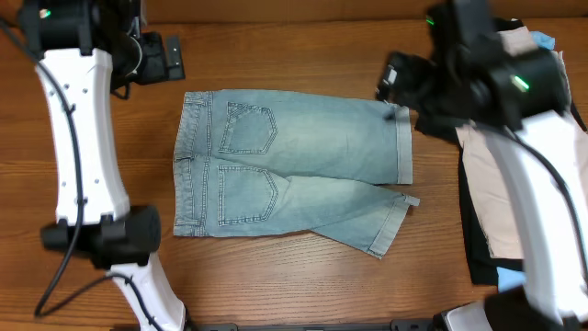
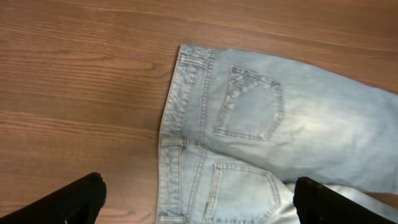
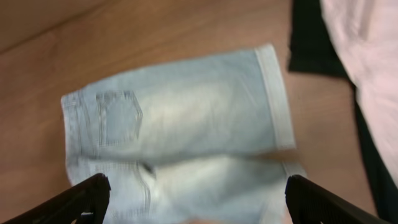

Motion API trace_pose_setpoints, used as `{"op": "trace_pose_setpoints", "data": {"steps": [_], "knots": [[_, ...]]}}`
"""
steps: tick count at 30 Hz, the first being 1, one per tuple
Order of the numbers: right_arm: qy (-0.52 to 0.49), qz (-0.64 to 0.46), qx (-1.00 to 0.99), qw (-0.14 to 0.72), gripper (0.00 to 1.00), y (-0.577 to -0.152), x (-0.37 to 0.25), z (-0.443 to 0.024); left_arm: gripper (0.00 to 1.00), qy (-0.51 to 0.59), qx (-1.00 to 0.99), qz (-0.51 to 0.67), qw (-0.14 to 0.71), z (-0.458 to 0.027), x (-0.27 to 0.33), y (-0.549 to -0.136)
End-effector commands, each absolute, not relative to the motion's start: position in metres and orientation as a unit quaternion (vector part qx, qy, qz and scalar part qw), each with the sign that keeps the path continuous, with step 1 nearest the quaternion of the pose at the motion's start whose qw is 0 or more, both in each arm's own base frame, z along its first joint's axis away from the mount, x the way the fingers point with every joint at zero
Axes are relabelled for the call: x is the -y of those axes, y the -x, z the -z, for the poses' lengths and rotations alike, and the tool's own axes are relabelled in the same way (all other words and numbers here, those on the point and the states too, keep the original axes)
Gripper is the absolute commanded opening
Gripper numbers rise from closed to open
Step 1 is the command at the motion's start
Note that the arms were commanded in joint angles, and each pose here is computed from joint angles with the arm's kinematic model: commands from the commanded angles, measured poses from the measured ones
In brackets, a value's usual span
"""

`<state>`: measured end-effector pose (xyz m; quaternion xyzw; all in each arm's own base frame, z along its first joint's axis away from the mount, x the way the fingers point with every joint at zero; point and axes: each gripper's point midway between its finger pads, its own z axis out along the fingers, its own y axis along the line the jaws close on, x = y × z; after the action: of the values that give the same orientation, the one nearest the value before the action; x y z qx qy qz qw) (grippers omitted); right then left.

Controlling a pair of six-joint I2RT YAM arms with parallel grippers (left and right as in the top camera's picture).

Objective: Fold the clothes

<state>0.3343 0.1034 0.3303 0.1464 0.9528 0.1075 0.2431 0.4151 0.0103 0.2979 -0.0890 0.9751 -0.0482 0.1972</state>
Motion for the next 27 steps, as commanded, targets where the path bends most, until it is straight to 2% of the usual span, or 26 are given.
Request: {"op": "trace_pose_setpoints", "data": {"steps": [1,6,10,12,14,16,21,27], "knots": [[-0.183,-0.093,-0.943,0.261,0.94,-0.302,-0.091,-0.35,1.0,0.083,-0.966,0.069,0.234,-0.338,0.004,-0.375],[-0.184,-0.084,-0.947,0.25,0.94,-0.257,-0.088,-0.347,1.0,0.083,-0.974,0.063,0.203,-0.33,0.013,-0.321],[-0.219,-0.069,-0.949,0.216,0.94,-0.24,-0.082,-0.316,1.0,0.111,-0.979,0.052,0.164,-0.304,0.011,-0.29],[-0.234,-0.058,-0.95,0.197,0.9,-0.241,-0.082,-0.29,1.0,0.136,-0.979,0.044,0.146,-0.285,0.008,-0.281],[-0.248,-0.046,-0.951,0.18,0.79,-0.245,-0.084,-0.262,1.0,0.163,-0.977,0.043,0.132,-0.267,0.007,-0.275],[-0.259,-0.038,-0.951,0.168,0.72,-0.252,-0.087,-0.23,1.0,0.193,-0.973,0.044,0.116,-0.244,0.007,-0.27],[-0.287,-0.033,-0.945,0.152,0.72,-0.265,-0.093,-0.151,1.0,0.262,-0.961,0.044,0.084,-0.182,0.007,-0.267],[-0.291,-0.034,-0.946,0.139,0.67,-0.264,-0.096,-0.08,0.99,0.304,-0.95,0.041,0.06,-0.115,0.007,-0.261]]}}
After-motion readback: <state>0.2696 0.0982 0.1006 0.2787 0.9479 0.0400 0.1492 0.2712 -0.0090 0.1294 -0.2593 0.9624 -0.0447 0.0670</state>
